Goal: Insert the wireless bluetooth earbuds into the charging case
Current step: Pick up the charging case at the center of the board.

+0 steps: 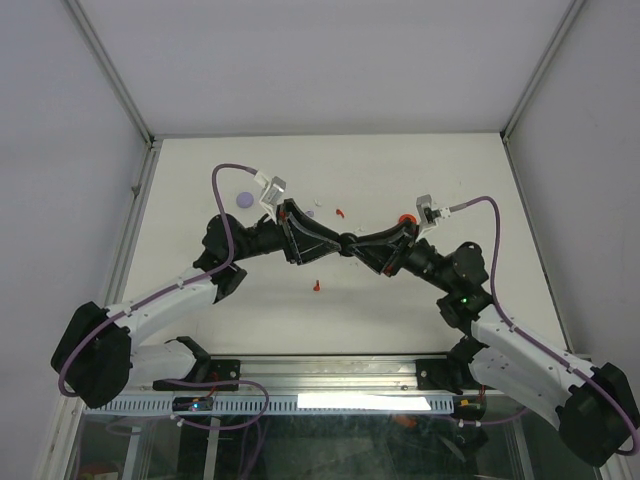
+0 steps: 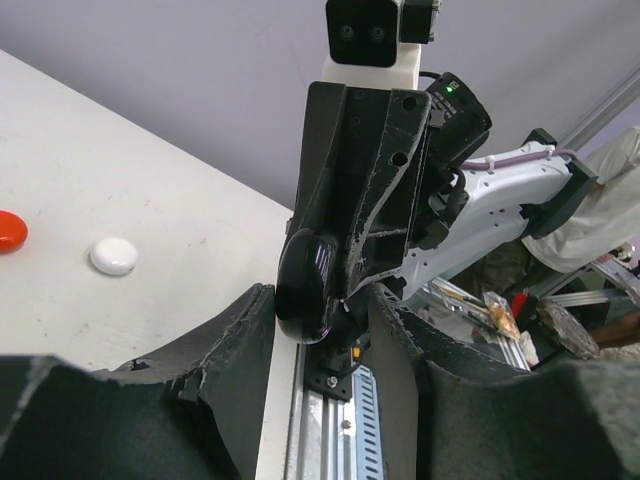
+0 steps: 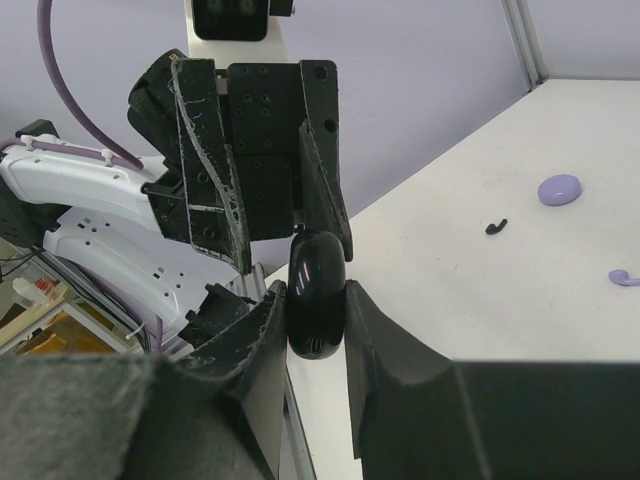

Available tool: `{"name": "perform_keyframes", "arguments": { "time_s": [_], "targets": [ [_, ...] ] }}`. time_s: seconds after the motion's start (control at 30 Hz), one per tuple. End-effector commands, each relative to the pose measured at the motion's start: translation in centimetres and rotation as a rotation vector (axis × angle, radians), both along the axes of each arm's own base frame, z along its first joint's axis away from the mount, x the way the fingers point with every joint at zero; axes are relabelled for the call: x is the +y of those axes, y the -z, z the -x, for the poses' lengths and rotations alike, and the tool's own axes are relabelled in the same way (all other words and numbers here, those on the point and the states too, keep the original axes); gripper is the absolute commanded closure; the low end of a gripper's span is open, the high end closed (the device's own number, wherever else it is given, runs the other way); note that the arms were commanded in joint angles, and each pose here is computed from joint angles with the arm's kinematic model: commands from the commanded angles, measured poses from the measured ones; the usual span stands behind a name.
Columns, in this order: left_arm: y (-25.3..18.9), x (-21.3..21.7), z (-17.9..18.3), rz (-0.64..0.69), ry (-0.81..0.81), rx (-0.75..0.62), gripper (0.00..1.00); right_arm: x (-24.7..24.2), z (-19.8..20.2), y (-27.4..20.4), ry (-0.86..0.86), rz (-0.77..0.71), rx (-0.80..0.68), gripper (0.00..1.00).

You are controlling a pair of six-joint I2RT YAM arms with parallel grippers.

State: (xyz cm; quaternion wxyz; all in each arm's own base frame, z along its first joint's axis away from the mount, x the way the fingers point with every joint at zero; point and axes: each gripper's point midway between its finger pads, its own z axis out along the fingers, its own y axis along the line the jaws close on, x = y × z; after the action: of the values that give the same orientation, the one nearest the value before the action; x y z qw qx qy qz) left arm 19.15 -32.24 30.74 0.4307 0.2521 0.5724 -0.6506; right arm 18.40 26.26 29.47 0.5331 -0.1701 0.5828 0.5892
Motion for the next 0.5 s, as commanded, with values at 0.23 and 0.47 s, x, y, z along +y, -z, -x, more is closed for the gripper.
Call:
{"name": "perform_keyframes", "arguments": {
  "time_s": [0.23, 0.47],
  "targets": [
    [-1.38, 0.01, 1.37, 0.054, 0.081, -0.069, 0.64, 0.31, 0.93, -2.37, -0.042, -0.052, -0.07, 0.92],
    [-1.32, -0.07, 1.78, 0.062, 0.114, -0.071, 0.73, 0.56, 1.0, -2.18, -0.055, -0.043, -0.067, 0.91]
  ]
}}
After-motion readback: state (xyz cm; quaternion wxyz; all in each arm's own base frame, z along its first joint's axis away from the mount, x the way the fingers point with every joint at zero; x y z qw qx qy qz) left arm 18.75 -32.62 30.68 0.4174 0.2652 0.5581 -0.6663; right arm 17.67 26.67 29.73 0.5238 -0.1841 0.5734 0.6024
